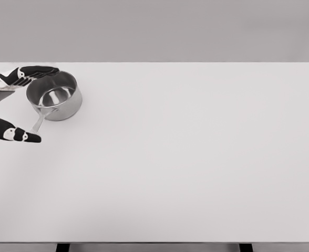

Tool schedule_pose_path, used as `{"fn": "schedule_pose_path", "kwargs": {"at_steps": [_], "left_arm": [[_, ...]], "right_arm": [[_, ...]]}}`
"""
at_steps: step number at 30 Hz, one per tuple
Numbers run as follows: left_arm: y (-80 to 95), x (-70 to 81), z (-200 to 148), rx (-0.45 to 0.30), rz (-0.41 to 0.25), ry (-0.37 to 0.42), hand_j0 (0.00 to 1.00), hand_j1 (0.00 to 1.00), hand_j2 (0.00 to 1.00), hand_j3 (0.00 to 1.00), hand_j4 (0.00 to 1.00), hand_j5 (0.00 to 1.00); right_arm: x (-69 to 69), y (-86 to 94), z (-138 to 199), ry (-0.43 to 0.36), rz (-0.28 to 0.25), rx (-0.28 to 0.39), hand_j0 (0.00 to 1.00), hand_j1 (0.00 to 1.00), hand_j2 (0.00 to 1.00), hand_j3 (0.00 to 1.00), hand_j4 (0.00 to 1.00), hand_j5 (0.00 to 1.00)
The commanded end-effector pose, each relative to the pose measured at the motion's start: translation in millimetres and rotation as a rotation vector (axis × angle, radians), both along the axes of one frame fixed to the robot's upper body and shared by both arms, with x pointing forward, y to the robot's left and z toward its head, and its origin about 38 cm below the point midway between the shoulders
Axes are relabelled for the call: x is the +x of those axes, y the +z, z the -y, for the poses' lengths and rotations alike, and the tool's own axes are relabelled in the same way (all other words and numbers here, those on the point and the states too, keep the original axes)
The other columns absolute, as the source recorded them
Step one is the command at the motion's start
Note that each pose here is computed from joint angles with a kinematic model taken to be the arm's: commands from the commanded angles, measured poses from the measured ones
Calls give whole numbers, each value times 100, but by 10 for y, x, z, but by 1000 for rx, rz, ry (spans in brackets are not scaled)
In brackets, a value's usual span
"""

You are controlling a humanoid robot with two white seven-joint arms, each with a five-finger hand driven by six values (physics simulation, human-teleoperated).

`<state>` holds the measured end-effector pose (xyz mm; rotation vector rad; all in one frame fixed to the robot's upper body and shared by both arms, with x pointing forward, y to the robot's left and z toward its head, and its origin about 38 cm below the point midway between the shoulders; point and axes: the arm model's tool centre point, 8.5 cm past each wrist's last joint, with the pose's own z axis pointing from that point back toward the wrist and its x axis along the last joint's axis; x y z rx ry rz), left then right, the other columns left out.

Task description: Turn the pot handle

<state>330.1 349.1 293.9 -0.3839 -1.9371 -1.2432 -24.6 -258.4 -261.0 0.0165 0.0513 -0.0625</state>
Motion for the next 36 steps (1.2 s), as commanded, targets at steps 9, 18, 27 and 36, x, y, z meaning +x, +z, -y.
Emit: {"fn": "schedule_pose_path", "kwargs": {"at_steps": [9,18,27,36], "left_arm": [[-789,-233,210,15,-274,-77,100,100,100,100,100,100],[-1023,-86,103,96,-621,79,100,100,100,100,100,100],[-1054,-87,-16,153,-725,133,100,100,100,100,100,100],[-1033,-84,-113,178,-733,156,100,100,100,100,100,100]], "right_arm": [[0,0,-1,1,0,1,100,100,100,100,100,100],[1,0,-1,-1,0,1,100,100,100,100,100,100],[-5,0,-1,1,-1,0,100,100,100,100,100,100],[-5,0,-3,1,-1,1,100,100,100,100,100,100]]}}
